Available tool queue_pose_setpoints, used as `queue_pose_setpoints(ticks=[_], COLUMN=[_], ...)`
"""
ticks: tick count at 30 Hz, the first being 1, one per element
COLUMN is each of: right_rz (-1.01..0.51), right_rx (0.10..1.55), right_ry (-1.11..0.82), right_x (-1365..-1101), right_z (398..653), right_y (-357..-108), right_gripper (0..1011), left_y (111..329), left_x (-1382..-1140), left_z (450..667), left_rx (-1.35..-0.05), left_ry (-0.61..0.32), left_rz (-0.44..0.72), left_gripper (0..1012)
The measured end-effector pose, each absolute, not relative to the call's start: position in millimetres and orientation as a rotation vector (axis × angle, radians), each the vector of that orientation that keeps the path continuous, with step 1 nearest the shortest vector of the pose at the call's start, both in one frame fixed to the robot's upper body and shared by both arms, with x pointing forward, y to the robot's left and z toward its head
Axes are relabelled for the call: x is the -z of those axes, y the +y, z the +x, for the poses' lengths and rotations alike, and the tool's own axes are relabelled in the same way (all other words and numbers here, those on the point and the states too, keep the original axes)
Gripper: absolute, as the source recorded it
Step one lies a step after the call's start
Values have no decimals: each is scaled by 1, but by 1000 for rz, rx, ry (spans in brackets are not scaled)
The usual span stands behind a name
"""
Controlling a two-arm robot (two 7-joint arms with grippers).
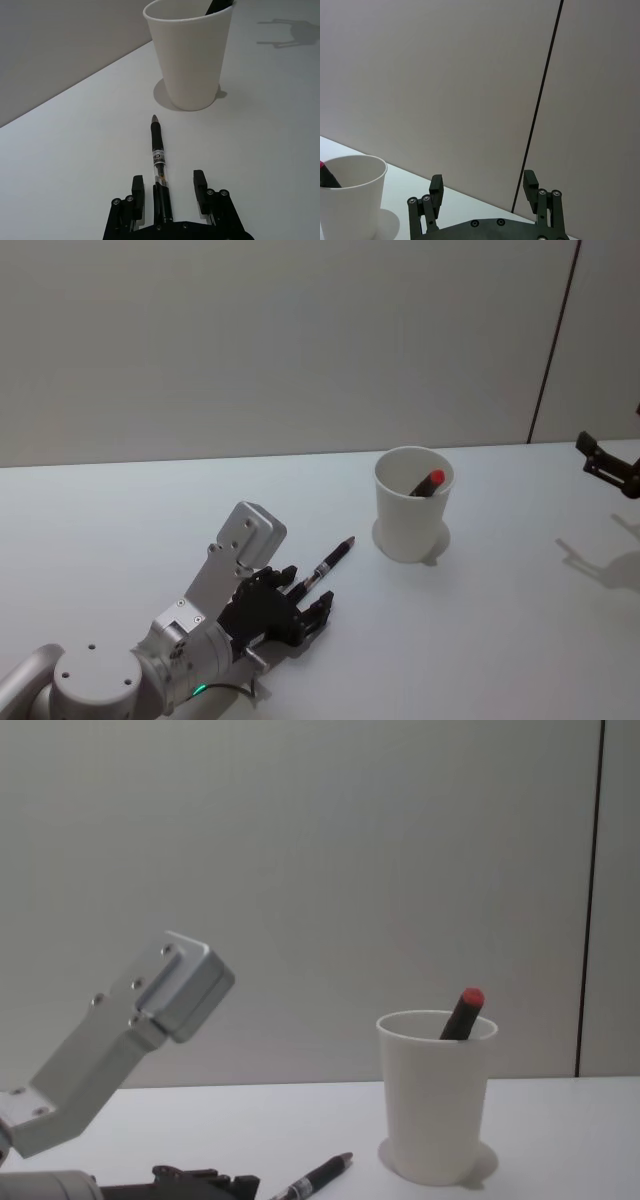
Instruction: Place the pen into the pen holder.
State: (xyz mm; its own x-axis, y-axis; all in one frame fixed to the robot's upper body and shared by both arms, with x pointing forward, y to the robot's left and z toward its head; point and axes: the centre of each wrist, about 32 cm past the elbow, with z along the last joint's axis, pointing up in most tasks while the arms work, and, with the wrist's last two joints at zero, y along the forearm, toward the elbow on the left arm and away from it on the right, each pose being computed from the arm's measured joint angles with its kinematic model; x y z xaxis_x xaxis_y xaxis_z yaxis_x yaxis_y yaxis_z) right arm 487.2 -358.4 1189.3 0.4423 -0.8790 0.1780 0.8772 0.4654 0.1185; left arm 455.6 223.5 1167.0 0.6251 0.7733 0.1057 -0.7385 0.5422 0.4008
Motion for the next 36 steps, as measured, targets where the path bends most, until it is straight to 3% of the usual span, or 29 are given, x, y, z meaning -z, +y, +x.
queue_pose_setpoints(ticks=[36], right_rz=[9], right_rx=[1089], right_ry=[-226], right_x=[-1189], right_z=[487], right_y=[-358], right_gripper=[1001], left_y=[224], left_x=[-1166], left_z=[456], left_rx=[-901], left_ry=[89], left_rz=[436], left_gripper=[372])
